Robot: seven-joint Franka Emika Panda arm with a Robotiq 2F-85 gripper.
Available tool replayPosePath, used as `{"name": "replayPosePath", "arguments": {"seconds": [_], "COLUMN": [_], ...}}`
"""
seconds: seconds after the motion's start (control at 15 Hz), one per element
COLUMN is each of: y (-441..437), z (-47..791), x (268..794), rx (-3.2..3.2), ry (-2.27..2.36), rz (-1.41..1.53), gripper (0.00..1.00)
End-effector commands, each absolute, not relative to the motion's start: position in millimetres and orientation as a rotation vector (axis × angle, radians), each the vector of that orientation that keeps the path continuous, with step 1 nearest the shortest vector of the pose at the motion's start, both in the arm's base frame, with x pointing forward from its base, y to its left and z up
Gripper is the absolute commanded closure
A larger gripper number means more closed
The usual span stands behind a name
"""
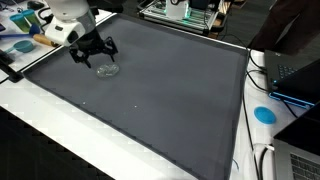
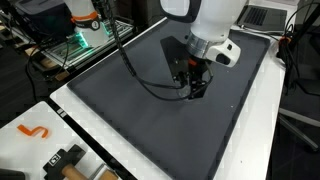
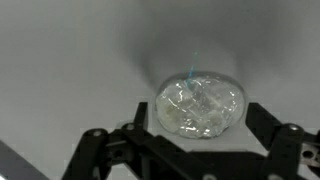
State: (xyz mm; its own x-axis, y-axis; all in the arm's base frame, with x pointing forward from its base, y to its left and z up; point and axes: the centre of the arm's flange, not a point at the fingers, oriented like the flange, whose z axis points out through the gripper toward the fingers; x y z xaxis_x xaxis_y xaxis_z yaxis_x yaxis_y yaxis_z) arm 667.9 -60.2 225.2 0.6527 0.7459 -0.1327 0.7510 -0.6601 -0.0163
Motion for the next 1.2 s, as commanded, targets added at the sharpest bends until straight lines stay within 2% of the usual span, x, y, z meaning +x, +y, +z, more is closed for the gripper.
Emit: {"name": "replayPosePath", "arguments": {"seconds": [0.0, 0.47, 0.53, 0.6, 0.67, 0.73, 1.0, 1.13], "y": [-58, -51, -51, -51, -51, -51, -51, -50], "z": [215, 207, 206, 206, 205, 203, 203, 204], "x": [654, 651, 651, 652, 652, 652, 653, 654], "rx": [2.794, 2.798, 2.799, 2.795, 2.795, 2.794, 2.789, 2.782], "ry": [1.369, 1.370, 1.365, 1.368, 1.366, 1.367, 1.369, 1.374], "rz": [-0.184, -0.146, -0.143, -0.134, -0.130, -0.123, -0.104, -0.099], "gripper": [0.00, 0.00, 0.04, 0.20, 0.28, 0.30, 0.63, 0.76]}}
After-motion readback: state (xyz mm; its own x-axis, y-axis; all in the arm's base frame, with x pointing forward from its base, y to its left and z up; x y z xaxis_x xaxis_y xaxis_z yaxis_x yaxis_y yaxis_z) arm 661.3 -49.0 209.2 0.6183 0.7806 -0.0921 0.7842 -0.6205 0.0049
